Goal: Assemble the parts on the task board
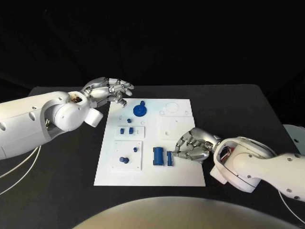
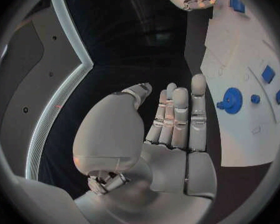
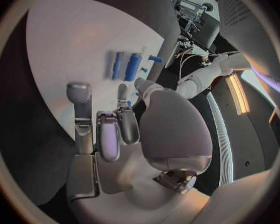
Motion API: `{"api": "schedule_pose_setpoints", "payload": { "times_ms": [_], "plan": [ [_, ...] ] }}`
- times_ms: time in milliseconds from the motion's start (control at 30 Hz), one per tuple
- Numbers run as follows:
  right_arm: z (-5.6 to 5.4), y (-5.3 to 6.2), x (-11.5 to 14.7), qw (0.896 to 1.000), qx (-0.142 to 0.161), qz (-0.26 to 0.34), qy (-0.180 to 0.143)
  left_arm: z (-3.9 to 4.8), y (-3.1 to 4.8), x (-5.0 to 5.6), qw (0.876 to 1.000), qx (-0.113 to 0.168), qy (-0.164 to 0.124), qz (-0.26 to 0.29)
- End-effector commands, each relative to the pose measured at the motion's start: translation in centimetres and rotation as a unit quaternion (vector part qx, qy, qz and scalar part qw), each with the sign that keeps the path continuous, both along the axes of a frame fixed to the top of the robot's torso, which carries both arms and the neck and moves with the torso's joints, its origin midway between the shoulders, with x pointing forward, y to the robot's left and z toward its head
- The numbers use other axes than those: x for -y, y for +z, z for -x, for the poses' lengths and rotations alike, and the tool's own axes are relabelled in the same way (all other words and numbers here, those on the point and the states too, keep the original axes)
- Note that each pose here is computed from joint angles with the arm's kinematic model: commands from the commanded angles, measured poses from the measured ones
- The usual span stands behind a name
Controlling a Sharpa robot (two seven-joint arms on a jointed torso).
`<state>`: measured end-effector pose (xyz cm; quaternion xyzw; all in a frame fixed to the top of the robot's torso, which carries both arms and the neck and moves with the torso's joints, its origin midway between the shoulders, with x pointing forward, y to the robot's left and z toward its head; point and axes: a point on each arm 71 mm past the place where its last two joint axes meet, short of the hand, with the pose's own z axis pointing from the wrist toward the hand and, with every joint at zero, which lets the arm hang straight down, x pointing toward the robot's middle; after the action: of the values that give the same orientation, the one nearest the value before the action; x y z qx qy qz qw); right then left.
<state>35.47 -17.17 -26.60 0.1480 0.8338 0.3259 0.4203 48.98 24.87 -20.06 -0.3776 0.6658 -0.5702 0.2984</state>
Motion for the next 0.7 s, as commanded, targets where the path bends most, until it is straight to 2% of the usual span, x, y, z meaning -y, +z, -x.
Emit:
{"api": "schedule_pose_setpoints", "payload": {
  "times_ms": [33,200,333,433,533,700],
  "plan": [
    [-1.2,1.1,0.1,0.995,-0.005,-0.098,0.012,-0.16,0.10,-0.1,1.000,0.008,0.017,0.015],
    [-5.9,2.5,2.5,0.980,0.000,-0.189,-0.066,-0.46,-0.15,-0.5,0.998,0.023,0.059,0.028],
    [-9.3,3.1,4.0,0.963,0.014,-0.245,-0.109,-0.87,-0.54,-0.7,0.994,0.037,0.097,0.041],
    [-11.9,3.2,5.1,0.952,0.034,-0.275,-0.129,-1.42,-1.03,-1.0,0.989,0.050,0.130,0.051],
    [-13.9,3.2,5.8,0.943,0.050,-0.297,-0.140,-2.12,-1.44,-1.0,0.983,0.062,0.161,0.058],
    [-16.3,3.2,6.5,0.935,0.072,-0.314,-0.146,-3.19,-2.05,-0.9,0.975,0.075,0.197,0.062]
  ]
}}
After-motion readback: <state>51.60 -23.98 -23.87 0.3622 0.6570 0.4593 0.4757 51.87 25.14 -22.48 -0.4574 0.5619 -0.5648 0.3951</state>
